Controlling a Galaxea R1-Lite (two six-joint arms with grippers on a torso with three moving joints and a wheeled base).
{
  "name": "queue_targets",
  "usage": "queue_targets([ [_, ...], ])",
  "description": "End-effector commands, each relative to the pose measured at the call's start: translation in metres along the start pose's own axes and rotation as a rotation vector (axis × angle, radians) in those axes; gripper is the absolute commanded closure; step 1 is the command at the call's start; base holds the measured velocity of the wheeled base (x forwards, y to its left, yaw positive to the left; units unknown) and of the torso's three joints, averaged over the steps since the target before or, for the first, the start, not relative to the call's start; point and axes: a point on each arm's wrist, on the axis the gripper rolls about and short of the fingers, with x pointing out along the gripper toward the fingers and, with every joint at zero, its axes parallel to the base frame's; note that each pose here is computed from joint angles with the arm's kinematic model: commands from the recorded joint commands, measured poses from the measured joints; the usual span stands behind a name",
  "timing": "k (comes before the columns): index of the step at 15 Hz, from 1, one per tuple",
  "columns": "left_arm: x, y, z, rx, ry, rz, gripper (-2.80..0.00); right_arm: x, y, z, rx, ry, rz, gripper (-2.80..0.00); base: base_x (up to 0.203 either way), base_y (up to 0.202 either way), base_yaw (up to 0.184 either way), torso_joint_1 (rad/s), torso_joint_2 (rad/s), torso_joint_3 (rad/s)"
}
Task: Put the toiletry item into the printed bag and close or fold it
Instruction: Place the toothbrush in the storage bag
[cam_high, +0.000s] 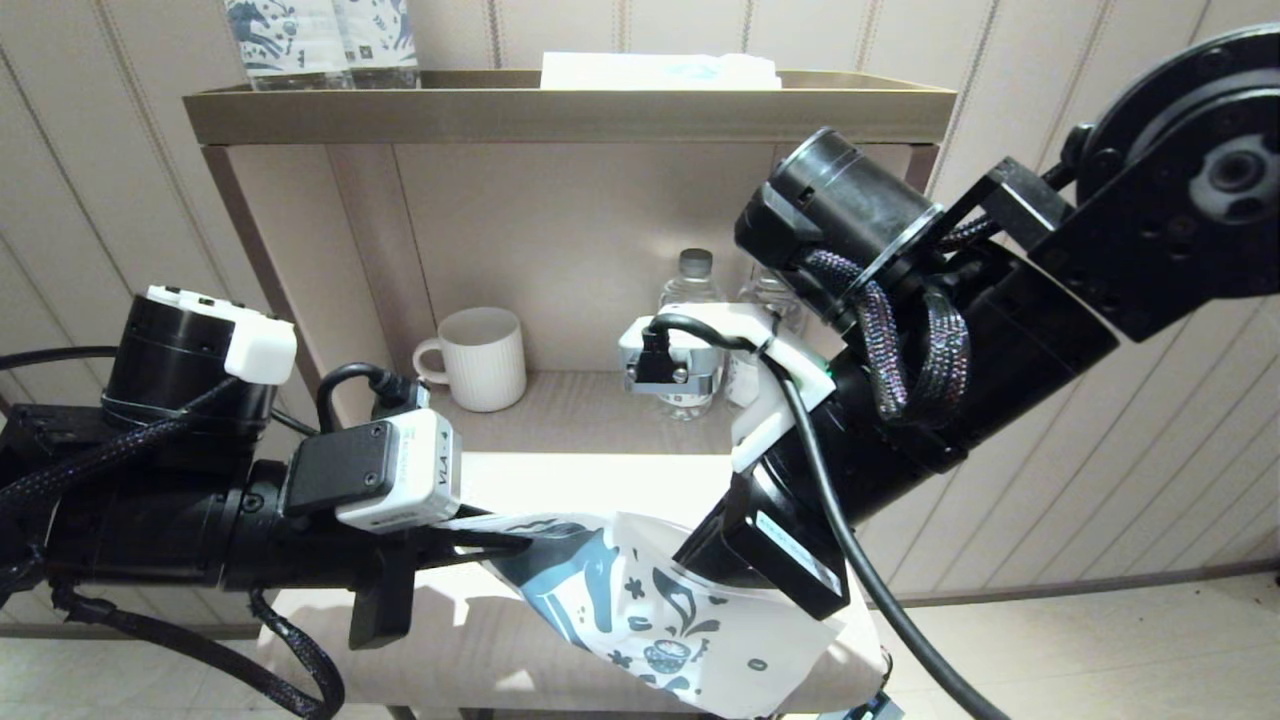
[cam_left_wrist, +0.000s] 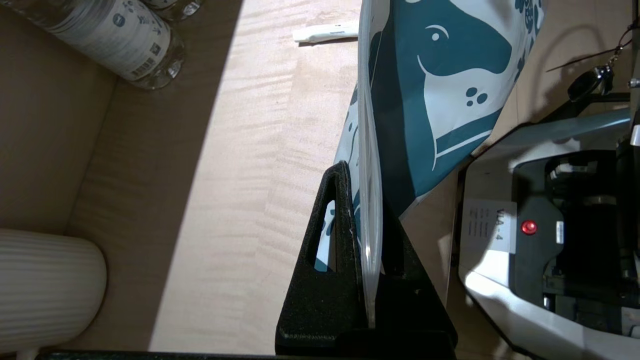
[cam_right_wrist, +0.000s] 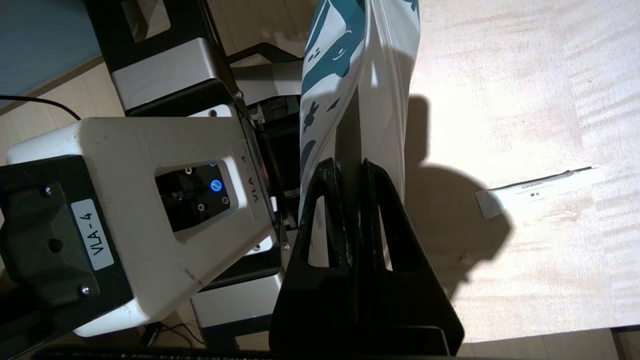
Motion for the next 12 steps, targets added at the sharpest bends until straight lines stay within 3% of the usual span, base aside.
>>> queue_targets([
  [1,-0.0007,0.0,0.0007,0.006,-0.005,0.001,0.0,0.0025,0.0012,-0.0017,-0.005,0.011,0.002,0.0,0.0,0.0,0.0,0.0,0.0,0.0],
  [12,-0.0019,-0.0031,-0.0002,-0.015,-0.033,-0.025,0.0,-0.0005,0.0043,0.0014,-0.019,-0.021,-0.011,0.0,0.0,0.0,0.0,0.0,0.0,0.0],
])
